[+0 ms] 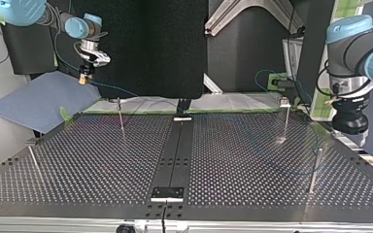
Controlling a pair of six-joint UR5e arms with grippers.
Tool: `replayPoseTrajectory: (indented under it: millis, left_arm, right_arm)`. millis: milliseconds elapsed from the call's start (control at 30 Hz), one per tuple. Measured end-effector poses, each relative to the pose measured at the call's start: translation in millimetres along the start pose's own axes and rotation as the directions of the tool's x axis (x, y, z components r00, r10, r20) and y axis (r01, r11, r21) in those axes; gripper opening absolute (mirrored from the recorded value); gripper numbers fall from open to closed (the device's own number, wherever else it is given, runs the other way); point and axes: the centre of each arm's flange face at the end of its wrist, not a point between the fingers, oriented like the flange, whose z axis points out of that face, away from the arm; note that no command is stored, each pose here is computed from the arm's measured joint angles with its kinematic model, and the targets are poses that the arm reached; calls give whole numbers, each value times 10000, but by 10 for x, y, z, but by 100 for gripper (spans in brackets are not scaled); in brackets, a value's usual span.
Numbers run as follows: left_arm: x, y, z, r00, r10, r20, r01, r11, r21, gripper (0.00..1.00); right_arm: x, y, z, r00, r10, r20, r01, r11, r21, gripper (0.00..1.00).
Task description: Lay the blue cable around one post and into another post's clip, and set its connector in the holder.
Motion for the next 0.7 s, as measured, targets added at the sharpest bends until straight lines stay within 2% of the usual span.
replayPoseTrajectory:
  millis: [167,333,533,700]
  left_arm:
    - [-267,-172,-175,9987,387,330,-396,9989,252,100]
    - [-459,-385,-374,9963,730,463,-767,9936,828,100]
    - [-658,-647,-661,9916,1157,579,-1238,9783,1662,100]
    - [-595,-761,-784,9861,1656,140,-1646,9620,2178,100]
  right_arm:
    - [-1,-4,0,10000,7,-2,-7,10000,7,0]
    - [2,-10,15,10000,9,-8,-9,10000,25,0]
    - [1,-18,21,10000,10,14,-10,10000,33,0]
    - [1,-20,22,10000,10,14,-10,10000,40,0]
